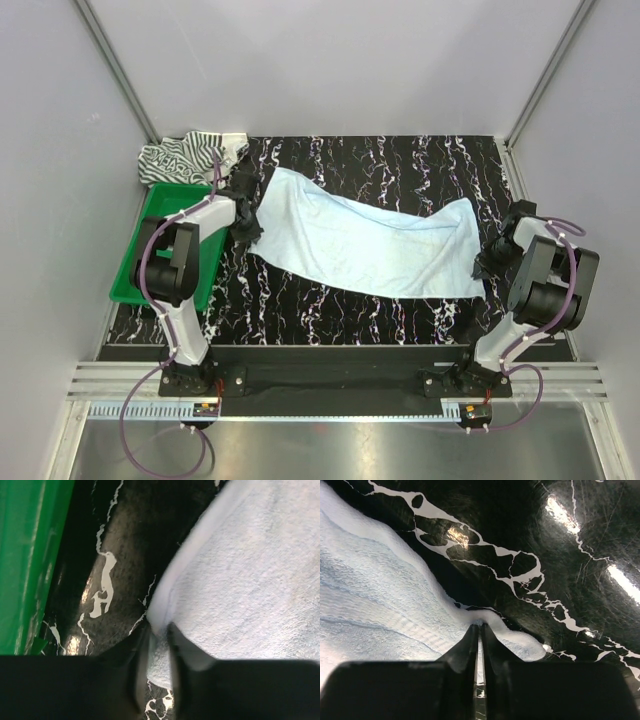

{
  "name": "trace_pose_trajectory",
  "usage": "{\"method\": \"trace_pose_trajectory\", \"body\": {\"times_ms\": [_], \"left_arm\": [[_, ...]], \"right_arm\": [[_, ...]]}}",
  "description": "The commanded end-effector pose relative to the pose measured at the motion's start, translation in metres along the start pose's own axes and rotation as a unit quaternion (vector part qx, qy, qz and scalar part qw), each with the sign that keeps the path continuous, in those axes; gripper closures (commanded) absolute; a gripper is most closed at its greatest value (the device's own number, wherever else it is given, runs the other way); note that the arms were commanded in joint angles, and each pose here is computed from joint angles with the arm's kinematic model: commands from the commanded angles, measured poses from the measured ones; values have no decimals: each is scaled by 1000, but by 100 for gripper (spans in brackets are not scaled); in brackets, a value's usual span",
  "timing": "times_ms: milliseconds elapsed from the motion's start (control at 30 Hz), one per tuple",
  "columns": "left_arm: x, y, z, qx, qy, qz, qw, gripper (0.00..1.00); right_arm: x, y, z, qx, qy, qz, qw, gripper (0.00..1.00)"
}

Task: Roll the towels
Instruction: Flatten the towel

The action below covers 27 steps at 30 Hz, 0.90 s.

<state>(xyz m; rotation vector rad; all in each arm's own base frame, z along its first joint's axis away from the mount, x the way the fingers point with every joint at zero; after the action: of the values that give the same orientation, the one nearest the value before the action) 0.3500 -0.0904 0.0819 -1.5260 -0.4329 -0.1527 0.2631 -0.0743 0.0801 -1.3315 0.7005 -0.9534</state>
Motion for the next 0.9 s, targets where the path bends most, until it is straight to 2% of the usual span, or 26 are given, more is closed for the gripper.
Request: {"method": "trace_pose_trajectory", "body": {"times_ms": [0, 33, 200, 333, 433, 533, 600, 667, 700, 733, 800, 833, 867], "left_arm": [[-4, 7, -5, -21, 5, -1, 1000, 95], [-4, 7, -6, -26, 6, 1, 1000, 100], [-8, -4, -3, -29, -10, -9, 999, 100], [-28, -29, 9, -27, -63, -33, 997, 100], [-55, -49, 22, -28, -89, -41, 995, 100], [-72, -53, 24, -45, -91, -39, 994, 100], [-76, -52, 22, -53, -85, -38, 994, 100], [-76, -51, 22, -48, -76, -34, 995, 96], [-73, -51, 21, -46, -73, -35, 996, 90], [-73, -51, 22, -46, -71, -34, 996, 90], [-76, -53, 22, -52, -71, -35, 996, 89], [-78, -53, 22, -55, -72, -35, 995, 88], [-79, -53, 21, -56, -71, -36, 995, 87]], "right_arm": [[0, 11, 3, 4, -8, -3, 1000, 92], [2, 10, 5, 6, -9, -6, 1000, 99], [19, 5, 24, 31, -9, -19, 999, 100], [58, -17, 43, 26, -4, -75, 997, 100], [79, -32, 18, 17, 60, -106, 992, 100], [71, -32, 3, 7, 75, -108, 991, 100], [62, -34, 2, 28, 76, -105, 991, 100], [47, -23, -1, 44, 76, -78, 993, 100], [43, -19, -1, 53, 72, -68, 994, 98], [40, -15, -2, 53, 67, -58, 995, 92], [40, -10, -3, 48, 55, -50, 996, 74], [40, -10, -2, 50, 54, -51, 996, 47], [40, -13, 0, 61, 55, -50, 995, 41]]}}
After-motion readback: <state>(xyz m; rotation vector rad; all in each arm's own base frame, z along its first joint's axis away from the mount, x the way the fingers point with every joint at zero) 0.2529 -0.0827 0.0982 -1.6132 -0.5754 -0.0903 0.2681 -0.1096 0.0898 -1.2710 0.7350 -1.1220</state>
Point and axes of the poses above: each gripper's point midway between its finger pads, its own y axis out along the fingers, its own z axis along the line the jaws close on, x = y × z, the point moved 7 cm from there along -y, back along the fingers, and after that the axes turned 11 degrees about y, right-handed, at the moved point
